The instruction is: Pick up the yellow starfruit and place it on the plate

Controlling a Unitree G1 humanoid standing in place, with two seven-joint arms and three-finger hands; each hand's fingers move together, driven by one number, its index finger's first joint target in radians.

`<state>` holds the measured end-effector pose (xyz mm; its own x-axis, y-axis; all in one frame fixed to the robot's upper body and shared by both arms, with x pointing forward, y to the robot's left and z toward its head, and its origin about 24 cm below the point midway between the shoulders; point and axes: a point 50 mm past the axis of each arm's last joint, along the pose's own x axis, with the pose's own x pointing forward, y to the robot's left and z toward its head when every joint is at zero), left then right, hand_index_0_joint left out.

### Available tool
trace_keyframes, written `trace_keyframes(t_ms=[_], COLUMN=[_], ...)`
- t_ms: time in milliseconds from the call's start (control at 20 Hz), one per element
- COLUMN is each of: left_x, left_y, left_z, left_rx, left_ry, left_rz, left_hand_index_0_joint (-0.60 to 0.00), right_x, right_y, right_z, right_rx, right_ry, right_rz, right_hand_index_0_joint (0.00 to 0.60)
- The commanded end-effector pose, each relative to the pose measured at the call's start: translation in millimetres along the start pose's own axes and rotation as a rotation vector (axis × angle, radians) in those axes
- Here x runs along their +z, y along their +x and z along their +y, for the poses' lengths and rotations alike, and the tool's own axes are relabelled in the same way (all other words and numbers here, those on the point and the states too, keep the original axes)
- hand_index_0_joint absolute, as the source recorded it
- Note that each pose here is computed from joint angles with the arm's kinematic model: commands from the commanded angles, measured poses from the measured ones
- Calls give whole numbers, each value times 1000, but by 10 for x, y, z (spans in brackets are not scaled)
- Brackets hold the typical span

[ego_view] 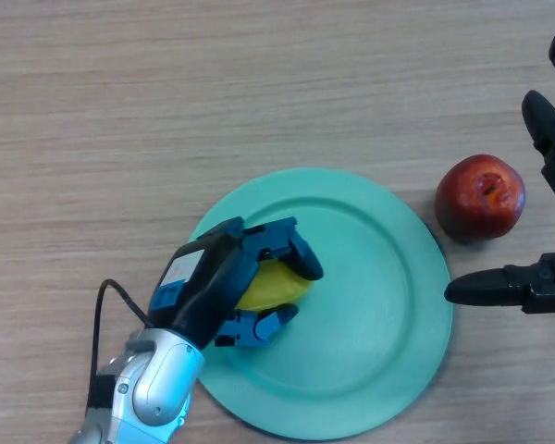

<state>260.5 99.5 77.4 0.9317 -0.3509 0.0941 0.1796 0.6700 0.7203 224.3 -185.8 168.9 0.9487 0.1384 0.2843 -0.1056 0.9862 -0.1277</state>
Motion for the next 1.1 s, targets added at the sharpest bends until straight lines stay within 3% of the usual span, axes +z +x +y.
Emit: trace_keyframes(t_ms=[50,100,200,250,350,600,700,900,1100], left_x=[136,129,129,136,162,276,331,302,281], left_y=[15,19,21,22,26,-13,-55,-203,-428], left_z=[224,228,233,236,249,391,574,951,1380], left_rx=[106,104,106,109,118,190,242,294,394], left_ry=[-20,-21,-18,-15,-12,-10,-96,-389,-559], left_rz=[-99,-89,-85,-90,-113,-199,-219,-230,-346], left_hand_index_0_joint=[-600,-600,-401,-251,-17,0,0,0,0], right_x=[310,312,313,316,316,326,318,281,218], right_y=[-17,-16,-19,-20,-30,-16,-9,31,70], right_z=[-4,-3,-3,-3,-4,-11,-5,13,-3], right_rx=[-12,-12,-12,-13,-14,-18,-14,-11,-26], right_ry=[-48,-50,-51,-54,-56,-71,-74,-95,-140], right_rz=[-188,-187,-187,-188,-185,-184,-186,-189,-176], right_hand_index_0_joint=[0,0,0,0,0,0,0,0,0])
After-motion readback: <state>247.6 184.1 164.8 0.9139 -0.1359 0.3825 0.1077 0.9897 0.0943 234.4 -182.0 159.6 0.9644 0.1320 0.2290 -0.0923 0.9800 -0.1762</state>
